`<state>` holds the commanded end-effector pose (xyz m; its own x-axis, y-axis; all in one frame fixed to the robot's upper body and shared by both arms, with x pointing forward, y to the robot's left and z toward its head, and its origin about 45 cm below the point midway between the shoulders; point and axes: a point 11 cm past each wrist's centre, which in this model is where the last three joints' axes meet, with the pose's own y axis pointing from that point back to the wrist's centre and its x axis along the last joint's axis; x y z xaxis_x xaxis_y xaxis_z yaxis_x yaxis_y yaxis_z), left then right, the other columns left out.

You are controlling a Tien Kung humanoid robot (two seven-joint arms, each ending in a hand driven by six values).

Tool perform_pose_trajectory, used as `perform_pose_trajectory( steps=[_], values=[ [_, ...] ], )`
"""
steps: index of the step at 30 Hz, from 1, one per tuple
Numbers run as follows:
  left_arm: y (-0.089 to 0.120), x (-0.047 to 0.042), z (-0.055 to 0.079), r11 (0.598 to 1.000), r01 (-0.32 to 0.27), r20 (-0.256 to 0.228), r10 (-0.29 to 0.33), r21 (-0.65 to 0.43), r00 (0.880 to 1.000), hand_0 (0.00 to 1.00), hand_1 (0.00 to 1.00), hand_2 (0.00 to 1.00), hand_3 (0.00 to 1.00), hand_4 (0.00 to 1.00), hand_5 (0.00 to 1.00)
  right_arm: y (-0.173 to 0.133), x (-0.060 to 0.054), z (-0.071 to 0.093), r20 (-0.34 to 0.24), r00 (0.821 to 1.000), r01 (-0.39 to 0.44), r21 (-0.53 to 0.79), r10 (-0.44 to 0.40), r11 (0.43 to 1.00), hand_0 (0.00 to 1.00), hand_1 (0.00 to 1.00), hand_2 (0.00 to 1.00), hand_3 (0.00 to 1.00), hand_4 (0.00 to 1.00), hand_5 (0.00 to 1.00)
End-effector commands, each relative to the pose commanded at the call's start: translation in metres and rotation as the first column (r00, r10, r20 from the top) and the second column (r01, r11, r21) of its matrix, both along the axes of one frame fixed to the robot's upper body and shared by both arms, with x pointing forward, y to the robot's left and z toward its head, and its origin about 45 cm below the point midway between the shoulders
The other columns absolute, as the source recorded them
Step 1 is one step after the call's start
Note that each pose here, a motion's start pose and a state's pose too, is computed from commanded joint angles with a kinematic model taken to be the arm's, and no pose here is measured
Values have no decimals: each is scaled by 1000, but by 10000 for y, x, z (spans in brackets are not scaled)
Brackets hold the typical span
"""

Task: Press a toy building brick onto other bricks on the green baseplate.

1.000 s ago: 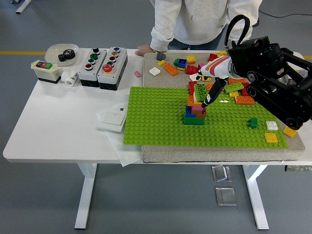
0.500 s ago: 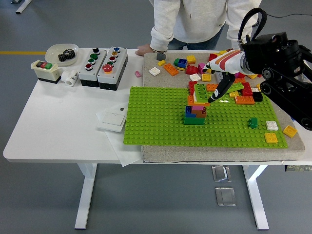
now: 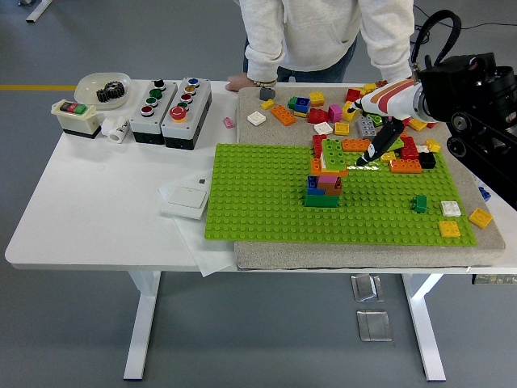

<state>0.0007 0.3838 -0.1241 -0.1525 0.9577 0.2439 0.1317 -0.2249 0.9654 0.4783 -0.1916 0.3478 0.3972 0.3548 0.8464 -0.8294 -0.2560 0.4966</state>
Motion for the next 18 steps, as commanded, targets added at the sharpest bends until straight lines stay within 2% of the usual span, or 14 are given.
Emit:
perform_pose_trajectory(
  steps=[2, 3, 7, 8, 9, 14, 15, 18],
  values=[
    [-3, -1, -1, 1000, 1, -1, -1, -1, 1000, 860, 847, 844, 643, 730, 641, -52, -20, 28, 0, 1000, 8, 38, -8, 999, 553, 631, 856, 975, 998, 310],
    [-5, -2, -1, 1000, 2, -1, -2, -1, 1000, 859, 846, 845, 643, 732, 645, -79, -33, 29, -1, 1000, 12, 53, -12, 999, 575, 625, 797, 872, 655, 173],
    [-12, 5, -3, 1000, 2, 0, -2, -3, 1000, 859, 846, 845, 643, 732, 645, -220, -96, 20, -15, 999, 40, 183, -38, 982, 575, 625, 797, 872, 655, 173],
    [-15, 8, -3, 1000, 2, 1, -2, -3, 1000, 859, 846, 845, 643, 732, 645, -246, -107, 22, -3, 999, 42, 229, -42, 973, 575, 625, 797, 872, 655, 173],
    [-17, 12, -4, 1000, 2, 1, -2, -4, 1000, 859, 846, 844, 643, 730, 643, -263, -112, 33, 13, 999, 41, 263, -46, 964, 617, 669, 752, 676, 765, 460],
    [-33, 30, -7, 1000, 3, 4, -3, -6, 1000, 859, 846, 844, 643, 730, 643, -313, -154, 66, 88, 994, 19, 415, -61, 910, 617, 669, 752, 676, 765, 460],
    [-36, 35, -7, 1000, 3, 5, -3, -7, 1000, 859, 845, 845, 644, 731, 646, -312, -163, 78, 100, 993, 11, 439, -61, 898, 653, 684, 743, 608, 772, 533],
    [-42, 49, -8, 1000, 5, 6, -4, -8, 1000, 859, 845, 845, 644, 731, 646, -304, -204, 110, 113, 992, -7, 512, -59, 859, 653, 684, 743, 608, 772, 533]
  ],
)
